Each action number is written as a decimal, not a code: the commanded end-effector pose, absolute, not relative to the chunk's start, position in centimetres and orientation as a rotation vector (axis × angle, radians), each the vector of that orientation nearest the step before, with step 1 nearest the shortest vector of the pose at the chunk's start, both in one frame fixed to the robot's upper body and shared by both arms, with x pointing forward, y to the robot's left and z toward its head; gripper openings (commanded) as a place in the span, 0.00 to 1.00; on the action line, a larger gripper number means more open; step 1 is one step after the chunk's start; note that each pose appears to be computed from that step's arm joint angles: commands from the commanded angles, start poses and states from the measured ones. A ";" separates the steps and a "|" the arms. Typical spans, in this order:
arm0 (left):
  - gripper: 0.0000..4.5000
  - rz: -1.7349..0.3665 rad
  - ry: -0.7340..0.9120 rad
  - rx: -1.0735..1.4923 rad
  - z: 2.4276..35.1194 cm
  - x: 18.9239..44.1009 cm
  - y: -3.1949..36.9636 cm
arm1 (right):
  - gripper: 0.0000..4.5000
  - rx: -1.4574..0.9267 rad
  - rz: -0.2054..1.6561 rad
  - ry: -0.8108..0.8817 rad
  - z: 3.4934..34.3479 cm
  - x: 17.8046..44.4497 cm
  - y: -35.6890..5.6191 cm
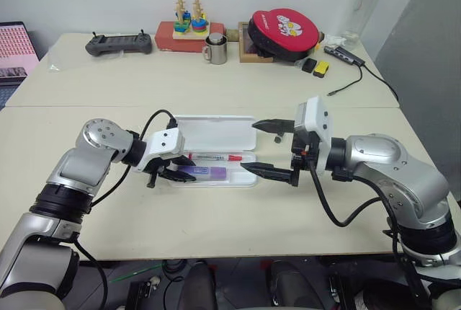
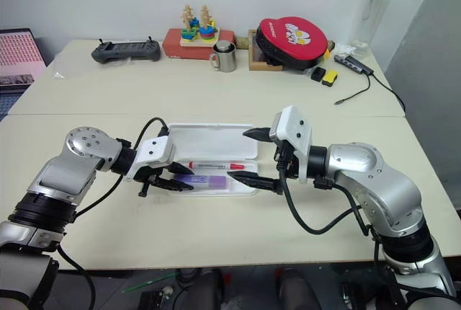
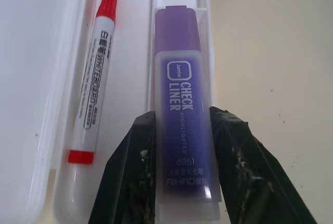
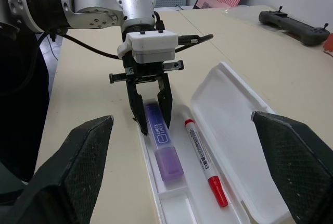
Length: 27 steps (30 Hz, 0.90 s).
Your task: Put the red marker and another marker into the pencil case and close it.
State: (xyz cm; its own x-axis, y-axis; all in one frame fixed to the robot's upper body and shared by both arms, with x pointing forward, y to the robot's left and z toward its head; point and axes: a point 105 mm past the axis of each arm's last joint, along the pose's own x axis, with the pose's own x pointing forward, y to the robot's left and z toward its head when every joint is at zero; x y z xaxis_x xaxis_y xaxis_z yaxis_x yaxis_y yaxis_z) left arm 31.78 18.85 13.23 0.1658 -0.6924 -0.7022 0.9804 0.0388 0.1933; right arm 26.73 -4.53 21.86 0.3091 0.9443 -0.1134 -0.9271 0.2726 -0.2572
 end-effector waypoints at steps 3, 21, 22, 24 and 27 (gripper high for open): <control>0.26 -1.376 0.449 0.769 14.2 31.9 18.4 | 1.00 -0.304 1.268 -0.117 22.7 26.4 -4.2; 0.95 -1.381 0.186 0.536 18.3 32.8 13.8 | 1.00 -0.199 0.570 0.122 18.4 36.6 -10.5; 0.99 -1.368 0.142 0.498 19.0 33.0 13.2 | 1.00 -0.177 0.516 0.138 18.1 37.1 -11.1; 0.99 -1.350 0.044 0.402 20.8 33.4 11.5 | 1.00 -0.147 0.412 0.177 16.8 38.0 -12.0; 0.99 -1.276 -0.025 0.327 21.9 34.6 9.3 | 1.00 -0.089 0.332 0.200 15.4 38.9 -11.7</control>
